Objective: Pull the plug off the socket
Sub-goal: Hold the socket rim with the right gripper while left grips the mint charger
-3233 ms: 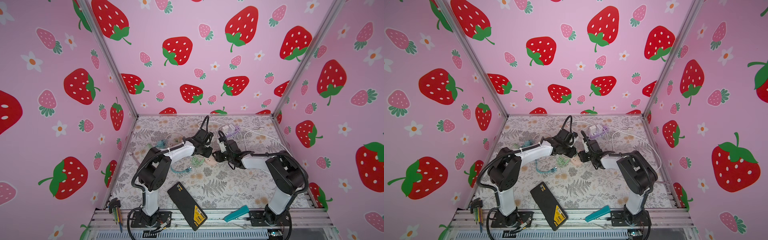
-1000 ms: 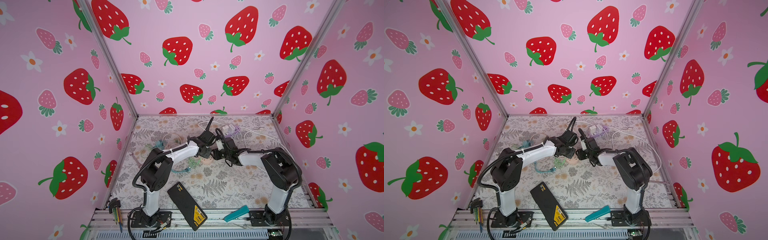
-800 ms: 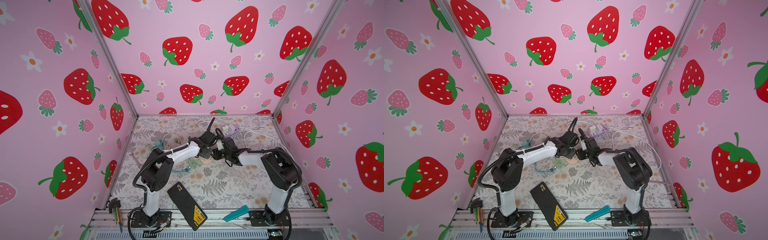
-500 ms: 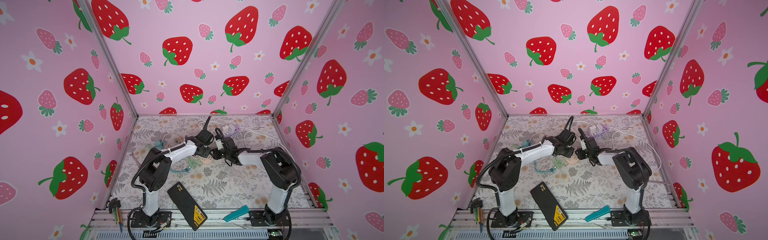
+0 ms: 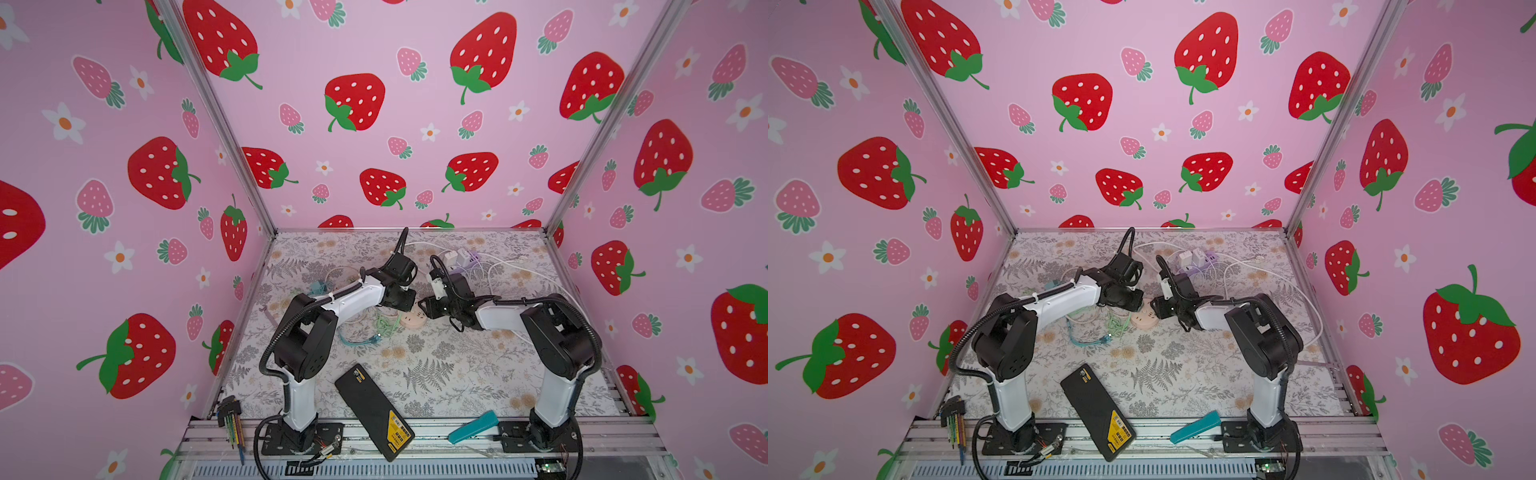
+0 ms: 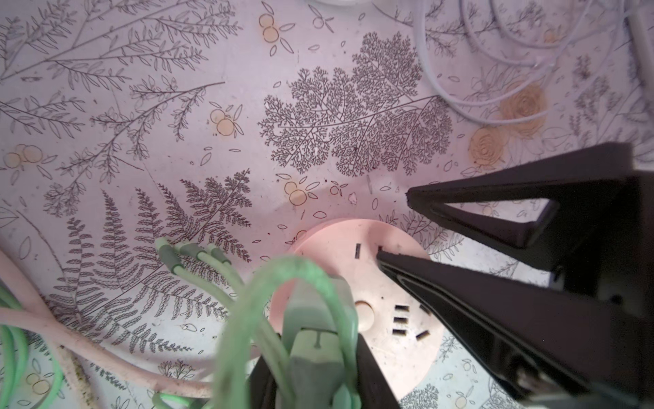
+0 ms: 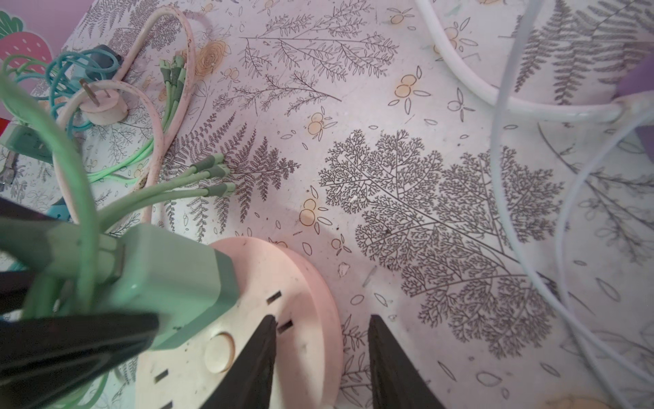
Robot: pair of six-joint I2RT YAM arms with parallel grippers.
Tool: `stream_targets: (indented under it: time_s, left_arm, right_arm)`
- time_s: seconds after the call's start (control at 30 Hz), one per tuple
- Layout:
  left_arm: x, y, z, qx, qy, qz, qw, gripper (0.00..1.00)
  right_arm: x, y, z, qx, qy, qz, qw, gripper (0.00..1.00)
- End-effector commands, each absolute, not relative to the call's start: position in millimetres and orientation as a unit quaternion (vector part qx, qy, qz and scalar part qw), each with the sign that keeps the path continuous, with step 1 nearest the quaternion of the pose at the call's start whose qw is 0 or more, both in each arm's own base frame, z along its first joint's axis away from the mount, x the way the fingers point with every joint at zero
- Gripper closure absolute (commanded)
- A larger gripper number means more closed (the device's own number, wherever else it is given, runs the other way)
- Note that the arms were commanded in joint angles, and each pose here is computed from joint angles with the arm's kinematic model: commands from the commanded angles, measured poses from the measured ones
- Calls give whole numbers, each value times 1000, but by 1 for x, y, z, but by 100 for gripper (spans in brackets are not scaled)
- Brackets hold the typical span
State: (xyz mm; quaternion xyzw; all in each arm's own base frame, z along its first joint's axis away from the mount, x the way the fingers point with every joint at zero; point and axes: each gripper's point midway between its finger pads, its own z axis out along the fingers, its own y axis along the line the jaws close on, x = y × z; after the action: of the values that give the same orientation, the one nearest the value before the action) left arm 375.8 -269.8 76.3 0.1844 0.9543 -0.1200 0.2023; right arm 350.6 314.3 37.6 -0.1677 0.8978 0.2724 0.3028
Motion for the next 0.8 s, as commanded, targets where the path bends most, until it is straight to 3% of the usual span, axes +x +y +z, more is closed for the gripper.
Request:
stream_targets:
  time_s: [0.0, 0.47, 0.77]
  left_arm:
    - [390, -272, 108, 161, 945, -140, 249, 90]
    - [401, -262, 126, 184, 926, -20, 329, 91]
    - [403, -262, 125, 194, 925, 6, 327, 91]
  right_arm:
    - [291, 253, -57, -165, 963, 152, 146, 56]
    - [289, 253, -65, -169, 966, 146, 134, 56]
    - [290, 255, -62, -170, 964, 151, 137, 56]
